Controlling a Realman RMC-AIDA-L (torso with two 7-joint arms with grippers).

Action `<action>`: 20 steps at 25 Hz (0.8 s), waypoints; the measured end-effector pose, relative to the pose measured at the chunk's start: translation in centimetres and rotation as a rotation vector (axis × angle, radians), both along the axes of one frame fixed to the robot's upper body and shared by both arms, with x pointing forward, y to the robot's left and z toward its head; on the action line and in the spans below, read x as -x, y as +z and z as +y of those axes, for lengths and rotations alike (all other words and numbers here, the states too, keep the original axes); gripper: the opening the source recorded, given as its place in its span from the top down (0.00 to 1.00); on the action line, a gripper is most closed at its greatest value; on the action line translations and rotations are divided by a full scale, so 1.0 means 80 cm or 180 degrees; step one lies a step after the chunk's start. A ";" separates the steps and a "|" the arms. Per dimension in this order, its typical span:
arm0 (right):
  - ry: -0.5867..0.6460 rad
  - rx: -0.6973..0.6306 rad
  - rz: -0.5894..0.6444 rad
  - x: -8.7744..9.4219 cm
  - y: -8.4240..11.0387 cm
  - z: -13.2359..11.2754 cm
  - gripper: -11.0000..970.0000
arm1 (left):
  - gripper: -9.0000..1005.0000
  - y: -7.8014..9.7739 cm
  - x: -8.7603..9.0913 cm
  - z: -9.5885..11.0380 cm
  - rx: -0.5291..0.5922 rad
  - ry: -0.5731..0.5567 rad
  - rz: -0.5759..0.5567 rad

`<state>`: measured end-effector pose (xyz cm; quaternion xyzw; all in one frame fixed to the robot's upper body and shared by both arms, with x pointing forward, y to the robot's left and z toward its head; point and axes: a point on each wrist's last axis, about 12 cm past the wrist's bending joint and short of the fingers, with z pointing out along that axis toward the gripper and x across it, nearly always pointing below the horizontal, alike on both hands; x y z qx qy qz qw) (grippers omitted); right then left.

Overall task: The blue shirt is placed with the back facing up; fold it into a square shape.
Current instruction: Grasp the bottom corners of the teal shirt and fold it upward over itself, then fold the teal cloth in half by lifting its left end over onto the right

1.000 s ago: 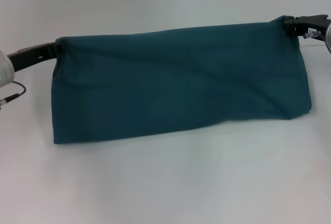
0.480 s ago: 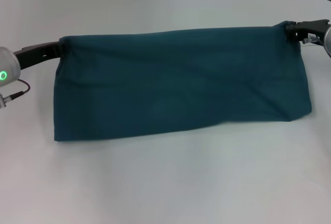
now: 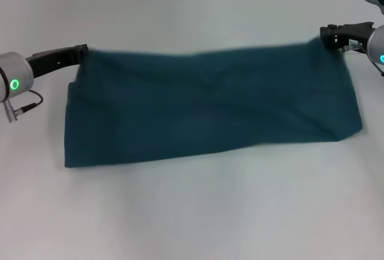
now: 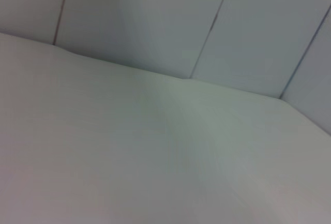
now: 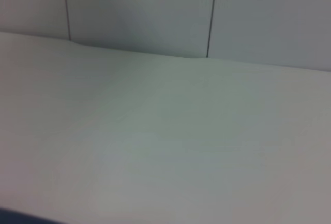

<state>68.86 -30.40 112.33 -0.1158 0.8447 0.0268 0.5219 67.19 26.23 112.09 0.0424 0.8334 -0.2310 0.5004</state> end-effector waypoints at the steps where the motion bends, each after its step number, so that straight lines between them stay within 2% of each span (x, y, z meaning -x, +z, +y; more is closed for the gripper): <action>1: -0.0008 0.0006 -0.0010 0.000 0.000 0.001 0.89 | 0.93 0.000 -0.001 -0.001 -0.0005 0.0016 0.0004; 3: -0.0061 0.0021 -0.0041 -0.001 0.002 0.000 0.83 | 0.93 -0.001 -0.003 -0.002 -0.0026 0.0061 0.0011; 12: -0.0176 -0.0097 -0.0089 -0.004 0.007 -0.007 0.61 | 0.72 -0.007 -0.002 0.006 -0.0099 0.0210 0.0031; 16: -0.0093 -0.0345 0.0022 0.002 0.007 -0.013 0.52 | 0.52 -0.012 0.008 0.011 0.0029 0.0079 0.0104; 20: -0.0007 -0.0685 0.0229 0.014 0.007 -0.032 0.32 | 0.36 -0.013 0.024 0.019 0.0269 -0.0128 0.0216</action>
